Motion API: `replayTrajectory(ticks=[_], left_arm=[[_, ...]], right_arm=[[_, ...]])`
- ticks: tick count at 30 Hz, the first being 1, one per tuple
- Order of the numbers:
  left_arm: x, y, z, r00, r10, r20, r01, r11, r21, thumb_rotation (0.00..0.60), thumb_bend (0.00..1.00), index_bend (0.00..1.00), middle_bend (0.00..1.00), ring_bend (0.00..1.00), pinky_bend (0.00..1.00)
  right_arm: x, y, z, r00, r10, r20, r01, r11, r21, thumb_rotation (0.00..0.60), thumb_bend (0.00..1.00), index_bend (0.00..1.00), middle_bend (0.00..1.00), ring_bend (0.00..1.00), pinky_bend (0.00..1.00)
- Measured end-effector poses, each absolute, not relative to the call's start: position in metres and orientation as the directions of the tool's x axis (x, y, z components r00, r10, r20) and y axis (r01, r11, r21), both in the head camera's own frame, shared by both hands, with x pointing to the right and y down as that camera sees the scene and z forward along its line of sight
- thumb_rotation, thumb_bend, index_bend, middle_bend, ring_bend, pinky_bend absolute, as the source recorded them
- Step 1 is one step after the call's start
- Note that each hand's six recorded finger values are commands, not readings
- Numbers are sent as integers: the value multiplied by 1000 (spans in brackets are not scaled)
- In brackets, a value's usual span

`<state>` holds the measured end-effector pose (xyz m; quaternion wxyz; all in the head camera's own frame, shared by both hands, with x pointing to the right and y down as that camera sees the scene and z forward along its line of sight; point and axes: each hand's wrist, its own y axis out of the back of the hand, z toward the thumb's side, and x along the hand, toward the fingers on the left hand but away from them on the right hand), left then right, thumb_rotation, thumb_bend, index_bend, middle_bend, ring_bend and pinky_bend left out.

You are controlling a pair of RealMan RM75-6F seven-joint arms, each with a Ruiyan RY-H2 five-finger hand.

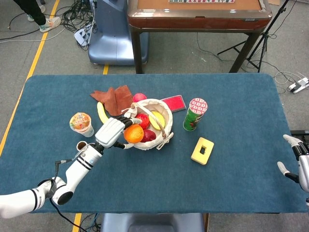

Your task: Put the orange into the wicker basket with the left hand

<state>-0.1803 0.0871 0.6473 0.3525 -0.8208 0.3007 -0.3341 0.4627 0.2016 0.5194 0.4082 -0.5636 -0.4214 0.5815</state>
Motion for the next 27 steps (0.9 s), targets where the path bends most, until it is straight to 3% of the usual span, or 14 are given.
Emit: replayTrajectory(ticks=[3, 14, 27], left_arm=[[-183, 84, 649, 581, -740, 337, -253, -558, -790, 600, 222, 71, 94, 186, 357], [-239, 87, 635, 486, -795, 363, -236, -519, -822, 600, 222, 44, 86, 179, 340], [-372, 145, 600, 172, -887, 429, -111, -451, -886, 600, 222, 61, 86, 181, 331]], right_arm=[[464, 202, 519, -34, 950, -311, 1, -311, -950, 600, 209, 212, 263, 263, 400], [464, 199, 521, -28, 949, -314, 2, -314, -950, 600, 210, 212, 263, 263, 399], [464, 197, 529, -18, 938, -347, 5, -347, -938, 600, 213, 214, 263, 263, 400]])
